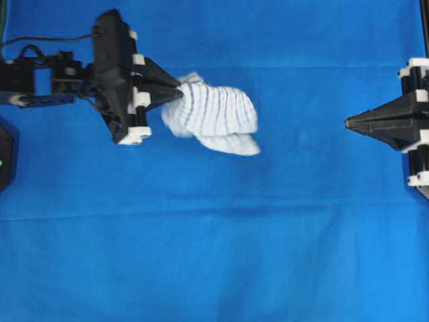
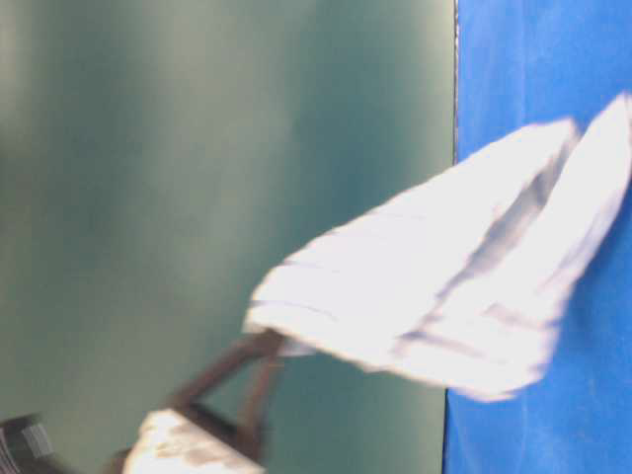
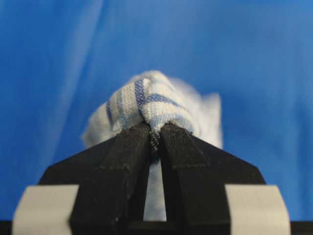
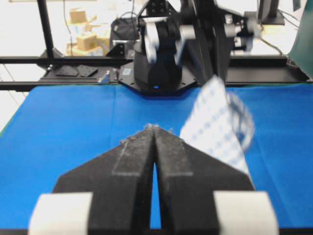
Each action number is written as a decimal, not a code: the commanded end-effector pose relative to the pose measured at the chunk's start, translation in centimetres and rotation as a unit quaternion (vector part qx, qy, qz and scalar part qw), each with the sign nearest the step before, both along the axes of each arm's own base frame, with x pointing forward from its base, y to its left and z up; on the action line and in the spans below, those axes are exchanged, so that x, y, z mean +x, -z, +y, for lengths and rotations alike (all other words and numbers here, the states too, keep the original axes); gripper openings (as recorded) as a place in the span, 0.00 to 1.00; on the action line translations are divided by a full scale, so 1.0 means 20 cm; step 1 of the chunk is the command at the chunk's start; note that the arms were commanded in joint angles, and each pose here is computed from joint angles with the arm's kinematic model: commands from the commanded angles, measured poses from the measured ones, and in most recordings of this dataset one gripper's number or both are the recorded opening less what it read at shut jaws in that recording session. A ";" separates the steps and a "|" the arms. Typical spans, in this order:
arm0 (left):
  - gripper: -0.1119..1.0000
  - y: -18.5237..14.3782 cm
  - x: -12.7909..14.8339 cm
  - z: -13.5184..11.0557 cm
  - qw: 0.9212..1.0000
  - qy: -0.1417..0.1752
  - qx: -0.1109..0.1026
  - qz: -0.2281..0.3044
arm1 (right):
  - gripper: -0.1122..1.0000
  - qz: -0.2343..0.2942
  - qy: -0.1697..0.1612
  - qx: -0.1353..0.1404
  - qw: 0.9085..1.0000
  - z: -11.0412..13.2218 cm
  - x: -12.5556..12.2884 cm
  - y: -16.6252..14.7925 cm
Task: Hand over the towel.
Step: 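Lift the towel with the left gripper toward the table center, then reach the right gripper to the towel beside the left gripper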
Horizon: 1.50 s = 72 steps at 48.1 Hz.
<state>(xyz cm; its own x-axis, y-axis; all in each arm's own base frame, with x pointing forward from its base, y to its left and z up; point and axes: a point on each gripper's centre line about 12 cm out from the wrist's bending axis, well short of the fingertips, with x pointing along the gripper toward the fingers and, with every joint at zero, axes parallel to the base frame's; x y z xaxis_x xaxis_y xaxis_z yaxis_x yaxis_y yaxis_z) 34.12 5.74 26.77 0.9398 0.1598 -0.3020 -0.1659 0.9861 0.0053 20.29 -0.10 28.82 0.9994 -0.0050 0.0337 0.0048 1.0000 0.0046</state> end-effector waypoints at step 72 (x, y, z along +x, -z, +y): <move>0.13 -0.25 -0.03 -0.15 0.993 0.040 0.012 -0.110 | 0.75 0.091 0.048 0.014 0.995 -0.18 0.95 0.13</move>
<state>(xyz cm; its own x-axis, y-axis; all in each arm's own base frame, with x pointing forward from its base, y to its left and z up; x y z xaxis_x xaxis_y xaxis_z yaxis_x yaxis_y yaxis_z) 33.41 2.93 31.00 0.9895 0.0895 -0.1133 -0.0902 0.9959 -0.0005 37.75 -3.69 25.12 0.9811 -0.1015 -0.1650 0.1074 0.9938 0.0274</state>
